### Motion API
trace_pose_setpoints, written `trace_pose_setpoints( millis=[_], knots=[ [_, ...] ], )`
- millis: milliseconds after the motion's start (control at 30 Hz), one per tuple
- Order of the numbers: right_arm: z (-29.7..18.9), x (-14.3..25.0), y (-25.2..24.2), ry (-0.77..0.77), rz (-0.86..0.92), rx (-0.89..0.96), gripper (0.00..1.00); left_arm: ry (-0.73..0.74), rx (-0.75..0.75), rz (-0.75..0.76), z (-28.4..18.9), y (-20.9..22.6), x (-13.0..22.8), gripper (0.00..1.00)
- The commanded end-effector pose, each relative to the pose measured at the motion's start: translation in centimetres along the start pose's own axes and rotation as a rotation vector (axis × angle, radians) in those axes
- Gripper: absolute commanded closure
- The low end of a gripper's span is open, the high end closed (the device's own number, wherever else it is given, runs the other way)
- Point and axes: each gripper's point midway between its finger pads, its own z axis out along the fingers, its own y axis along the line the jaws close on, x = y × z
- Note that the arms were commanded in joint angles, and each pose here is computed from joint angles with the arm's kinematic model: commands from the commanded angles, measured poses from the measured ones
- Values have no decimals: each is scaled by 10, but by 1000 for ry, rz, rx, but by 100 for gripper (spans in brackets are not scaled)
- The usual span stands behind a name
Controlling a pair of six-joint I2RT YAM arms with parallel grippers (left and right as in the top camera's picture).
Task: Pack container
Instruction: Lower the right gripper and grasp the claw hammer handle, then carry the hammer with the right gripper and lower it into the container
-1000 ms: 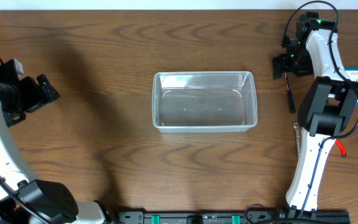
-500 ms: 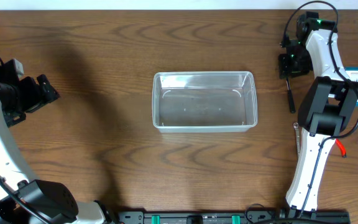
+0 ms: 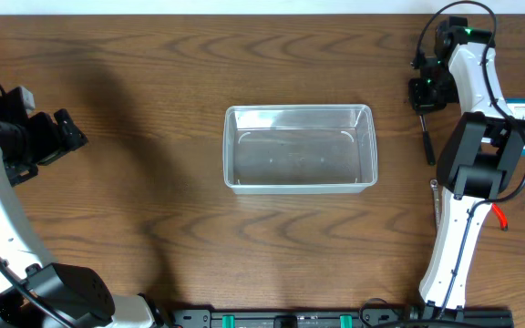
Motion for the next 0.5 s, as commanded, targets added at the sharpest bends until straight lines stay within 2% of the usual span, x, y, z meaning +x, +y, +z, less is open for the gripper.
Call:
trace_pose_setpoints(
  millis=[0,233,367,467],
  knots=[
    [-24,-16,6,-65,-4,13,99,5,9,9,0,0,1,2],
    [-139,-36,35,-275,-103,22,99,5,9,9,0,0,1,2],
    [-209,-20,77,-372,-252,-27,99,5,9,9,0,0,1,2],
    [-256,2,119,-448,-444,-55,99,5,9,9,0,0,1,2]
  ],
)
